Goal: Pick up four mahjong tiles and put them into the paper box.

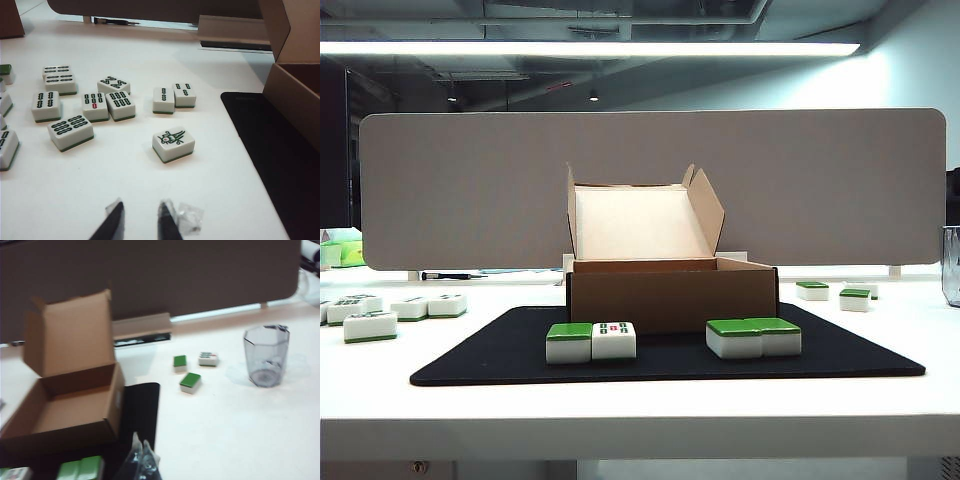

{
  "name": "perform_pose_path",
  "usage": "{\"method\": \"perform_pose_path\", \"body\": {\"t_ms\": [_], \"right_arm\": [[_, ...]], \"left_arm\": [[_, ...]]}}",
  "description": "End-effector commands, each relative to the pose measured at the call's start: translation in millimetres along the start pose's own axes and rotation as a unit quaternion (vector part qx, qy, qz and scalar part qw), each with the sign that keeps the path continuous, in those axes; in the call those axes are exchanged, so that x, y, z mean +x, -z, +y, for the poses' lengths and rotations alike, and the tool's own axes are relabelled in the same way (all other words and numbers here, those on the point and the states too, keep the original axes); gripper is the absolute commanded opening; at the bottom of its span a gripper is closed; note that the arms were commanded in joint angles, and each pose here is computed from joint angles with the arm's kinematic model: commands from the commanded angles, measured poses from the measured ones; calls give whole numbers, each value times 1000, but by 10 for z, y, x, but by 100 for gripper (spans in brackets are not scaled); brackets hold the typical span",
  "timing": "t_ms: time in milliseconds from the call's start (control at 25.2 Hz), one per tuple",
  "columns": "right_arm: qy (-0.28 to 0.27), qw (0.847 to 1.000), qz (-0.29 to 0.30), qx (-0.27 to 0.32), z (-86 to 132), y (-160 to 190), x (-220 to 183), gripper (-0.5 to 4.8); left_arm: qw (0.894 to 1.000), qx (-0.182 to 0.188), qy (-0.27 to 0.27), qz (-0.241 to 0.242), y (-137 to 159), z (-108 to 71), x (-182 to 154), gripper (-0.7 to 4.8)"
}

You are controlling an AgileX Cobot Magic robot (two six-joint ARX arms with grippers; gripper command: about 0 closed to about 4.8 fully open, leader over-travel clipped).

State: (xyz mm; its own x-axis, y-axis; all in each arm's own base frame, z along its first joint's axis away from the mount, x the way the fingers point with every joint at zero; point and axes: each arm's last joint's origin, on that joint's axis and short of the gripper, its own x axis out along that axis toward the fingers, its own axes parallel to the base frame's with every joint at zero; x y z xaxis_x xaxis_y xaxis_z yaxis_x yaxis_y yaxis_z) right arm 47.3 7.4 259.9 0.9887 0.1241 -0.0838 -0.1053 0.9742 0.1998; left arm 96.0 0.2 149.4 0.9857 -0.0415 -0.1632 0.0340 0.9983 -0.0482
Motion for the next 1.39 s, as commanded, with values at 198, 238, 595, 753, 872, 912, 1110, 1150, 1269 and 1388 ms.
{"method": "perform_pose_path", "body": {"t_ms": [198,238,595,753,872,912,1110,1150,1269,1388], "right_arm": [[-81,996,33,21,84,-291,-389,-2],[-98,994,48,31,93,-297,-428,-2],[-235,950,182,98,154,-157,-541,-2],[-236,948,187,99,154,-149,-543,-2],[-236,948,186,99,154,-150,-542,-2],[-236,948,186,99,154,-150,-542,-1],[-237,948,186,99,154,-149,-542,-1],[-236,948,186,99,153,-148,-541,-1],[-236,948,186,99,154,-148,-541,-1],[-236,948,186,99,153,-148,-541,-1]], "left_arm": [[1000,0,2,5,12,-1,1,83],[1000,-2,2,5,12,-1,1,83],[1000,-24,3,5,9,-2,0,82],[997,-59,41,5,-24,-27,-12,81],[996,-59,73,10,-136,-56,-70,81],[995,-59,74,9,-175,-59,-88,81],[993,-74,89,-25,-480,-84,-202,81],[993,-74,89,-27,-546,-87,-214,81],[992,-76,99,-7,-752,-101,-196,81],[991,-80,110,18,-958,-114,-124,81]]}}
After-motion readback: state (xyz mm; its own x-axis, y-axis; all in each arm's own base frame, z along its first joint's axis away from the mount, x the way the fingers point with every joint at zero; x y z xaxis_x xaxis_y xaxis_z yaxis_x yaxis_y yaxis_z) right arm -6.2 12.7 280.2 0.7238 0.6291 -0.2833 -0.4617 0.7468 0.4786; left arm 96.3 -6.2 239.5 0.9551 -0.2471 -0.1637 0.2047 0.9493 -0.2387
